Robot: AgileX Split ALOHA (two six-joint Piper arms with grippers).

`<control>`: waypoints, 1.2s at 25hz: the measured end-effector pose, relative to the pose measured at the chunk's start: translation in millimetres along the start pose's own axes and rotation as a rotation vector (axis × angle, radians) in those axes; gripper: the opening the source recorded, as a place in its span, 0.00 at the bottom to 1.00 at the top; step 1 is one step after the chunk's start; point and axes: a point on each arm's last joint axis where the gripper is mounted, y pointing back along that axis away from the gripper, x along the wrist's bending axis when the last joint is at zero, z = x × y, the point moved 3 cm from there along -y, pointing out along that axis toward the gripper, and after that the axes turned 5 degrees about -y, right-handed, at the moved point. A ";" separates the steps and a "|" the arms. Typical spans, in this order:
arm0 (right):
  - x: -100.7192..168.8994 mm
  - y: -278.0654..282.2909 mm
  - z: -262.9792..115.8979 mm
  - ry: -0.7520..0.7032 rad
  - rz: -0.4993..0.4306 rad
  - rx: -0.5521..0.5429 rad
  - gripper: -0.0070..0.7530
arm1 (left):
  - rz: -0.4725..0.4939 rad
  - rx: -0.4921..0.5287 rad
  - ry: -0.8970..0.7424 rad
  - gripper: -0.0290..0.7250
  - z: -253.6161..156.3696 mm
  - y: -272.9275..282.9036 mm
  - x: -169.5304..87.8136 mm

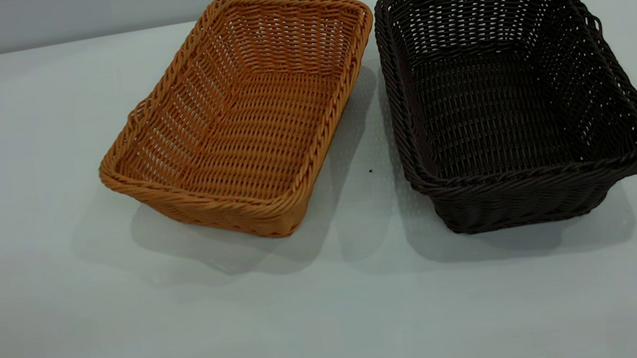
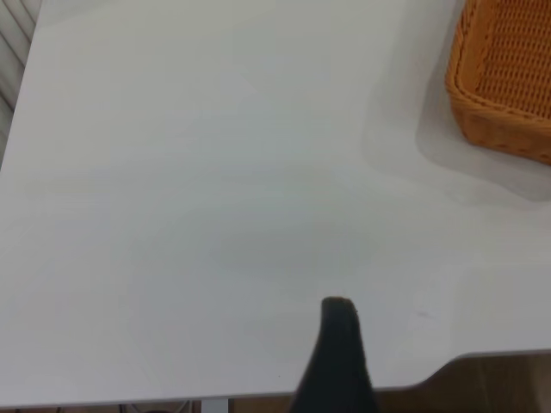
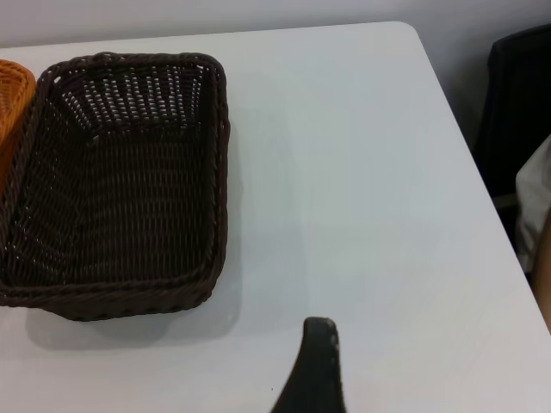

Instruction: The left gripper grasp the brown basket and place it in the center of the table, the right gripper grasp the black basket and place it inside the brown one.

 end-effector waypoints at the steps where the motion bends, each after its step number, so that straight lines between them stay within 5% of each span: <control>1: 0.0 0.0 0.0 0.000 0.000 0.000 0.79 | 0.000 0.000 0.000 0.78 0.0 0.0 0.0; 24: 3.3 1.9 2.4 -0.041 0.027 -0.014 0.79 | -0.006 0.018 0.003 0.78 1.8 -1.6 -0.2; 30: 4.8 10.9 24.2 -0.041 0.030 -0.061 0.79 | -0.016 0.118 0.025 0.78 45.9 -19.9 5.4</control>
